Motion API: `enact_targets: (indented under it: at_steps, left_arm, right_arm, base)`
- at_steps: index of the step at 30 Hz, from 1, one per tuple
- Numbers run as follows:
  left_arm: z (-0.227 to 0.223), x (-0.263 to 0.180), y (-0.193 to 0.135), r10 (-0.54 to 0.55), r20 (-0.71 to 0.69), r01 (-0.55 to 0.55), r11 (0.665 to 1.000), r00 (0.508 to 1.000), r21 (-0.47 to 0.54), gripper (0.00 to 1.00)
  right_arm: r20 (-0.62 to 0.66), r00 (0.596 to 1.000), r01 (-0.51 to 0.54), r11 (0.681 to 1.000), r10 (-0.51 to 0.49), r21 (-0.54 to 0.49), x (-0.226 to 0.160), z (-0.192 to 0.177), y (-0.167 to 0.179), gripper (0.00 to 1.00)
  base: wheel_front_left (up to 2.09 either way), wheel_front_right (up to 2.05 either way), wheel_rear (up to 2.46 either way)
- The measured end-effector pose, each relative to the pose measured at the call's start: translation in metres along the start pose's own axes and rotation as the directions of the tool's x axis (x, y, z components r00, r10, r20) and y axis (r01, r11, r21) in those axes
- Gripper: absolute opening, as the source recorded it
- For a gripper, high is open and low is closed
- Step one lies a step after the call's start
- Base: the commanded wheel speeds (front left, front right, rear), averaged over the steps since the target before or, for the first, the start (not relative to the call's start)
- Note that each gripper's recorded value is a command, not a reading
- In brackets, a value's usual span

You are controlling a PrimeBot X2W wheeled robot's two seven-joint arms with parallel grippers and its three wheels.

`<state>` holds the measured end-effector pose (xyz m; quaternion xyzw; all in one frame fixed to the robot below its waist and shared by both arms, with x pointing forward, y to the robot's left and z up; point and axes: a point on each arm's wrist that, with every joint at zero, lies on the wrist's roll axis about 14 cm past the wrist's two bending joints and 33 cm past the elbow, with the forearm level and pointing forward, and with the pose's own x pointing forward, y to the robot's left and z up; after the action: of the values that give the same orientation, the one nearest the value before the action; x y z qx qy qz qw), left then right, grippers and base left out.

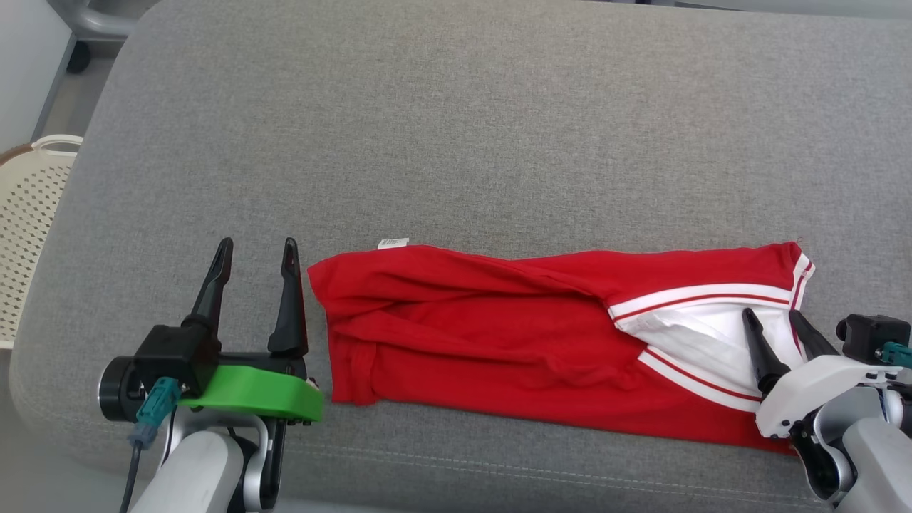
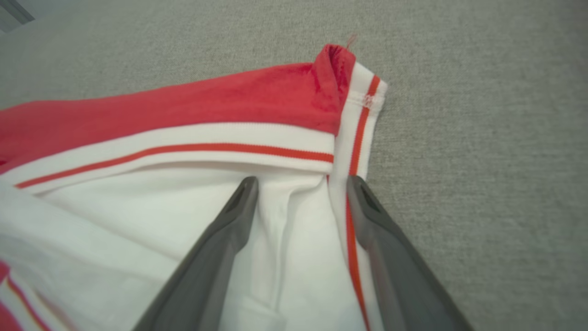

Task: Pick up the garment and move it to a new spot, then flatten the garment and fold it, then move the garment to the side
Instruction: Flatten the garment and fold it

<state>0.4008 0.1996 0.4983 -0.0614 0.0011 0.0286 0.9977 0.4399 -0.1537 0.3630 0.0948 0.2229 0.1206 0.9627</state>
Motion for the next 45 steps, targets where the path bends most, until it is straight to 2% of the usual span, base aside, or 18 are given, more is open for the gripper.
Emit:
enact_targets:
  at_steps: [1,2,3,9,13,26,32,38,45]
  left_arm:
    - [0.001,0.001,-0.001,-0.004,0.004,0.004,1.0,1.0,0.001,1.0]
    - [0.001,0.001,0.0,-0.003,0.007,0.002,1.0,1.0,0.003,1.0]
    - [0.001,0.002,-0.001,-0.006,0.008,0.006,1.0,1.0,0.003,1.0]
    - [0.003,0.005,-0.001,-0.006,0.019,0.006,1.0,1.0,0.001,1.0]
    - [0.002,0.007,-0.005,-0.012,0.024,0.012,1.0,1.0,-0.005,1.0]
    - [0.003,0.014,-0.015,-0.038,0.04,0.039,0.999,0.998,-0.01,1.0]
    - [0.004,0.018,-0.023,-0.063,0.049,0.064,0.998,0.997,-0.015,1.0]
    - [0.005,0.022,-0.033,-0.093,0.055,0.094,0.995,0.994,-0.016,1.0]
    - [0.004,0.022,-0.049,-0.135,0.057,0.137,0.99,0.989,-0.022,1.0]
  right_arm:
    - [-0.006,1.0,-0.004,1.0,0.004,0.002,0.001,-0.001,0.001,1.0]
    - [-0.01,1.0,-0.008,1.0,0.008,0.006,0.002,-0.001,0.003,0.44]
    - [-0.013,1.0,-0.01,1.0,0.01,0.013,0.002,-0.002,0.003,0.0]
    - [-0.014,0.999,-0.032,0.999,0.033,0.029,0.002,-0.001,0.01,0.0]
    - [0.027,0.999,-0.021,0.999,0.019,0.042,-0.001,0.01,0.003,0.0]
    - [0.132,0.981,0.143,0.99,-0.144,0.018,-0.026,0.041,-0.066,0.0]
    - [0.184,0.97,0.166,0.986,-0.16,-0.016,-0.033,0.058,-0.074,0.0]
    - [0.288,0.952,0.113,0.993,-0.103,-0.019,-0.036,0.085,-0.049,0.0]
    - [0.374,0.927,-0.03,0.999,0.035,-0.019,-0.045,0.11,0.019,0.0]
  base:
    - [0.0,0.0,0.0]
    - [0.0,0.0,0.0]
    - [0.0,0.0,0.0]
    - [0.0,0.0,0.0]
    - [0.0,0.0,0.0]
    - [0.0,0.0,0.0]
    - [0.0,0.0,0.0]
    - [0.0,0.0,0.0]
    - [0.0,0.0,0.0]
